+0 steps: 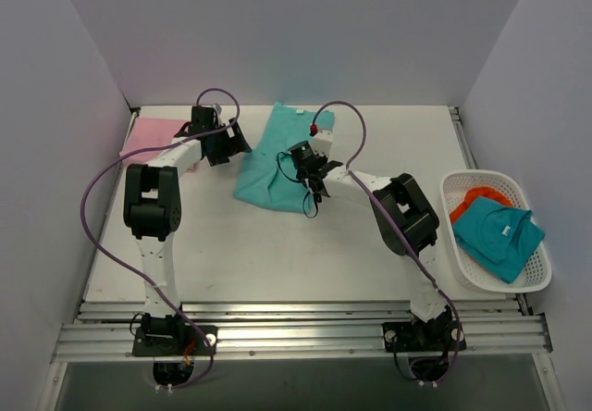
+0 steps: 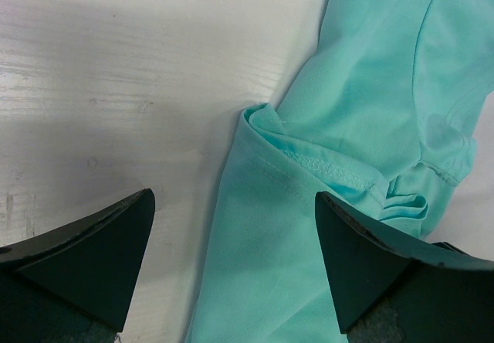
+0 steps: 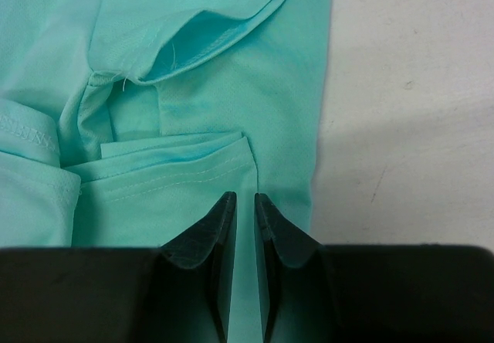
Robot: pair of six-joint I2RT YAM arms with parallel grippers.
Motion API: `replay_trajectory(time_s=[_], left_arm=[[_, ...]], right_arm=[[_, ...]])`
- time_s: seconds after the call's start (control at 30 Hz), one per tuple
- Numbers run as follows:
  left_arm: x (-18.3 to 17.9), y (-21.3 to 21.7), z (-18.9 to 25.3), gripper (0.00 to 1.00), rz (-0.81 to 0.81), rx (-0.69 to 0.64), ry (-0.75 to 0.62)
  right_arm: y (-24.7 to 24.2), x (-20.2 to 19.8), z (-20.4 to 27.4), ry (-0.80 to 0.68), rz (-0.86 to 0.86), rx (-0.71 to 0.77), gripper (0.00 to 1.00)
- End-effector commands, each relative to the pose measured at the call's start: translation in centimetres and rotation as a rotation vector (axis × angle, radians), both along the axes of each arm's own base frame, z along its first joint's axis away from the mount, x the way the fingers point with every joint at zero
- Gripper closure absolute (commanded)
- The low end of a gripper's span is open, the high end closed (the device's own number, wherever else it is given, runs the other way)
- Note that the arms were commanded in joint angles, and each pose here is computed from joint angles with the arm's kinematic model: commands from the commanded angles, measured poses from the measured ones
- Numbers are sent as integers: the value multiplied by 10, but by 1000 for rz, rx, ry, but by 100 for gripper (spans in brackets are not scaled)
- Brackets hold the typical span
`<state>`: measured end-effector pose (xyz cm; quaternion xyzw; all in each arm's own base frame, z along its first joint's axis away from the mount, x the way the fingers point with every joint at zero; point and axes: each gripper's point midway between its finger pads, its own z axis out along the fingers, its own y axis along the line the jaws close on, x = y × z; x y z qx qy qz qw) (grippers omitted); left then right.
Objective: Fold and stack the t-shirts
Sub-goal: Fold the tshirt
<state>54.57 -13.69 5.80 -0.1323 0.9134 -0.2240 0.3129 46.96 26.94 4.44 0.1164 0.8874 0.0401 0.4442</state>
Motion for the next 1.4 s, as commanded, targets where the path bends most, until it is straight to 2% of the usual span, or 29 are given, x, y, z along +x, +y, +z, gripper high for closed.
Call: replay_trajectory(time_s=[0.0,0.07,0.1,0.13,0.33,0.63,0.73,0.77,0.8,1.0,1.07,1.37], left_arm=[[14,2,13,6,4,-20,-56],[13,1,12,6,3,-20,-54],[13,2,13,6,4,-20,-56],[13,2,12,6,4,-19,-54],[14,2,11,6,4,-19,-54],[14,2,10,6,5,-18,-54],[14,1,10,6,4,-19,-54],[14,2,10,6,6,-19,-54],[14,1,10,6,5,-20,-52],[13,1,11,6,3,-19,-52],[14,1,11,6,3,-20,-54],[13,1,11,6,2,-24,-55]], right_arm=[[6,5,6,-18,-7,11,87],[6,5,5,-17,-8,11,85],[6,5,3,-16,-9,13,75],[7,4,3,-16,-6,15,73],[8,4,-4,-6,-5,20,74],[10,5,-8,-4,-1,25,77],[10,5,-8,-2,3,21,83],[10,5,-8,-4,3,23,91],[11,5,-9,0,9,23,93],[12,4,-11,7,12,24,94],[12,4,-13,9,16,23,100],[1,1,8,-35,-5,18,100]])
